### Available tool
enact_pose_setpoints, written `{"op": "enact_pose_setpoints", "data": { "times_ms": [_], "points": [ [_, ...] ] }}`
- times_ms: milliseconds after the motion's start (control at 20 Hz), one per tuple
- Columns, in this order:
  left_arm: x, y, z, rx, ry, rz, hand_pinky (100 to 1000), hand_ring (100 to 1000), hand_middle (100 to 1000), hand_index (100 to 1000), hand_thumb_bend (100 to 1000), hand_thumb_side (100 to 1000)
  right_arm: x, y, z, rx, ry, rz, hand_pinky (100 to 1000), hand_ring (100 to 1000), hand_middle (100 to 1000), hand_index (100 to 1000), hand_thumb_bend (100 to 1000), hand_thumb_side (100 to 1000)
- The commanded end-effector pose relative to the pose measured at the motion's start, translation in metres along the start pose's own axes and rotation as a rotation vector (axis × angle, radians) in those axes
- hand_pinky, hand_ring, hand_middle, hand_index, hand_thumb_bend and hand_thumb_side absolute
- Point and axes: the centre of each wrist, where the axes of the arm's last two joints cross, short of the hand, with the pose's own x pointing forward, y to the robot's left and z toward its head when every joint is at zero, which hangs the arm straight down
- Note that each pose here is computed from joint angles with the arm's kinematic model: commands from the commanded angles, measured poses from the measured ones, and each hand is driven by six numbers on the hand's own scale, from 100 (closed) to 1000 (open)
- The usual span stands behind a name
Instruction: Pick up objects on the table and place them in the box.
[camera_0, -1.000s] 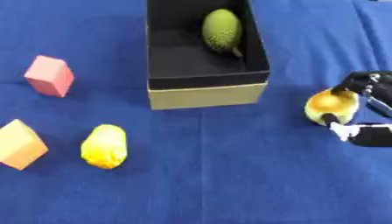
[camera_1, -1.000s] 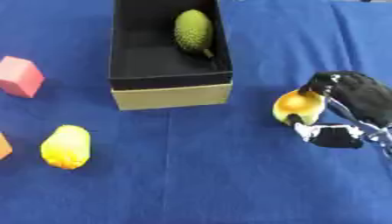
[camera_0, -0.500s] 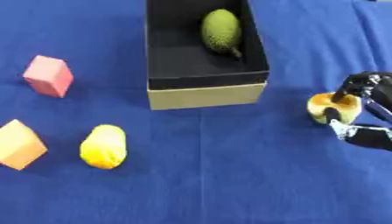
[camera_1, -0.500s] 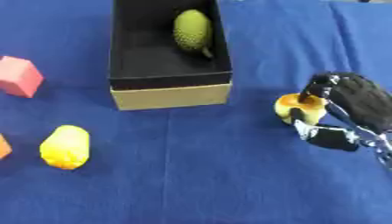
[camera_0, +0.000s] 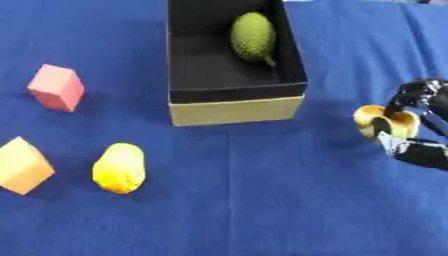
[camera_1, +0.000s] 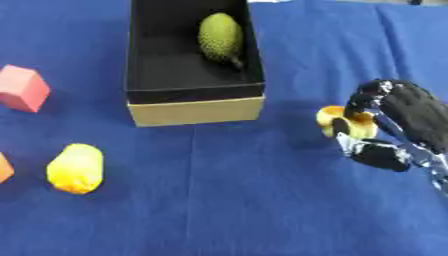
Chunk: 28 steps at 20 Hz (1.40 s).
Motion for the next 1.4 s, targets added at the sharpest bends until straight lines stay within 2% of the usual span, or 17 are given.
{"op": "enact_pose_setpoints", "data": {
  "times_ms": [50,450,800,1200,1250,1400],
  "points": [
    [0.004,0.002,-0.004,-0.011,-0.019,-0.006,859,704,618,838,100,654,-0.002,-0.008,-0.002,-0.043,-0.013,-0.003,718,688,476,543,100,404],
    [0.004,0.003,-0.003,-0.013,-0.018,-0.011,859,705,618,839,100,652,-0.005,-0.012,-0.003,-0.073,-0.044,-0.025,719,689,485,551,100,390],
    [0.005,0.005,-0.004,-0.018,-0.02,-0.015,858,706,620,839,100,651,-0.006,-0.02,-0.007,-0.103,-0.11,-0.021,718,685,486,551,100,382],
    [0.005,0.008,-0.006,-0.031,-0.03,-0.025,857,706,620,839,100,645,-0.008,-0.045,-0.022,-0.163,-0.193,-0.024,718,683,482,549,100,354],
    [0.006,0.008,-0.006,-0.033,-0.032,-0.025,857,706,620,839,100,645,-0.007,-0.05,-0.025,-0.173,-0.205,-0.028,717,682,482,548,100,385],
    [0.006,0.008,-0.008,-0.042,-0.039,-0.025,856,706,621,839,100,645,-0.005,-0.064,-0.034,-0.201,-0.245,-0.048,716,682,481,548,100,329]
  ]
}}
